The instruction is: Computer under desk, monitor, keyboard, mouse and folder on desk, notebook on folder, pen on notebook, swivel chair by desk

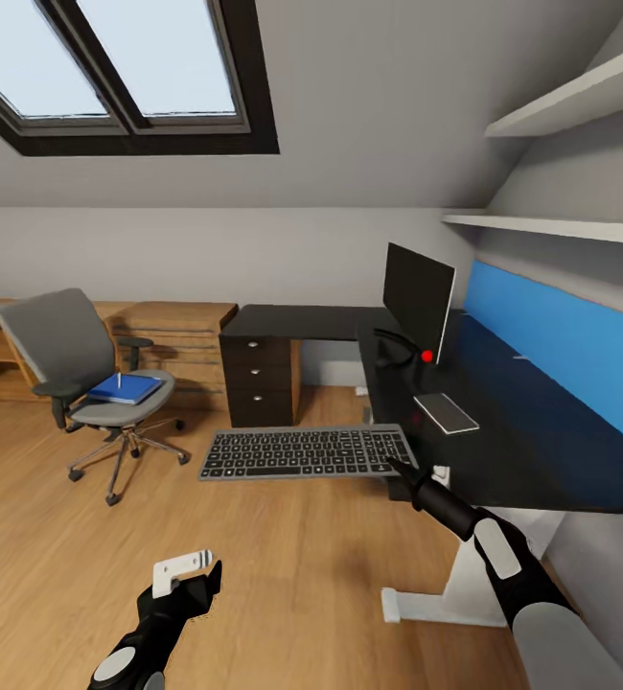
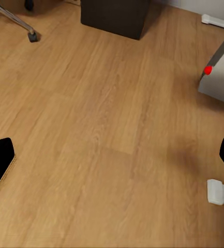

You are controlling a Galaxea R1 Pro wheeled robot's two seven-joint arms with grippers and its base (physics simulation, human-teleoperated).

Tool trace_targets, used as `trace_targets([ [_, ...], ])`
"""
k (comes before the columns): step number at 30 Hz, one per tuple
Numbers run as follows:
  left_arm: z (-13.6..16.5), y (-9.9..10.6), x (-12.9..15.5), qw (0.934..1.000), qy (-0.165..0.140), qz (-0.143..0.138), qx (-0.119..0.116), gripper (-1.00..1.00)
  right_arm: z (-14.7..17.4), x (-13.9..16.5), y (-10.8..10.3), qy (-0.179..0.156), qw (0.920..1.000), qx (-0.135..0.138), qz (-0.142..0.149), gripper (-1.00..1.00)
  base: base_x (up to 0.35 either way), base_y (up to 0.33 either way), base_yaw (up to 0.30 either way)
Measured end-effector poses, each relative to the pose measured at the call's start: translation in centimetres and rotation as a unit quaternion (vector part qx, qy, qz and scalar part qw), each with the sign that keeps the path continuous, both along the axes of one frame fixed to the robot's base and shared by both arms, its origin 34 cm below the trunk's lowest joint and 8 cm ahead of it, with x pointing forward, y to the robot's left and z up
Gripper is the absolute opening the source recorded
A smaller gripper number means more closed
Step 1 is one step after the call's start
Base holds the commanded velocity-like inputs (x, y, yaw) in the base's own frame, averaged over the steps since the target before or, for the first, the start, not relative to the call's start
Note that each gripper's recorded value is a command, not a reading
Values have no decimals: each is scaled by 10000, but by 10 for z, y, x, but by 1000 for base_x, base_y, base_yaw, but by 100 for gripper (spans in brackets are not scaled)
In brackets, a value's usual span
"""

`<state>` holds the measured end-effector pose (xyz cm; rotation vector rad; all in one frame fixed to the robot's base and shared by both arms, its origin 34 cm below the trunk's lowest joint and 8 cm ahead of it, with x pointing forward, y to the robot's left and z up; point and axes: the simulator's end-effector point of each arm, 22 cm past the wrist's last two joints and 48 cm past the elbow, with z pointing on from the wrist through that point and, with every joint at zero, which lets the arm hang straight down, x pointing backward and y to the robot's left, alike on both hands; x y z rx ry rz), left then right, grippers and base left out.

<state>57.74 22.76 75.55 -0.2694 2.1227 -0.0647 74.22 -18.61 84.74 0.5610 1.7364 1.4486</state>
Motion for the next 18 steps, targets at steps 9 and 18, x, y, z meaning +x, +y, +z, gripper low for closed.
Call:
trace_targets([
  [9,6,0,1,10000,-77,-2,-1,100,8,0,0,-88,10000,-25,-13,-100,223,247,-15],
  [18,11,-1,2,9999,-140,-1,0,100,14,-1,0,-135,9999,-44,-12,-100,304,134,-55],
])
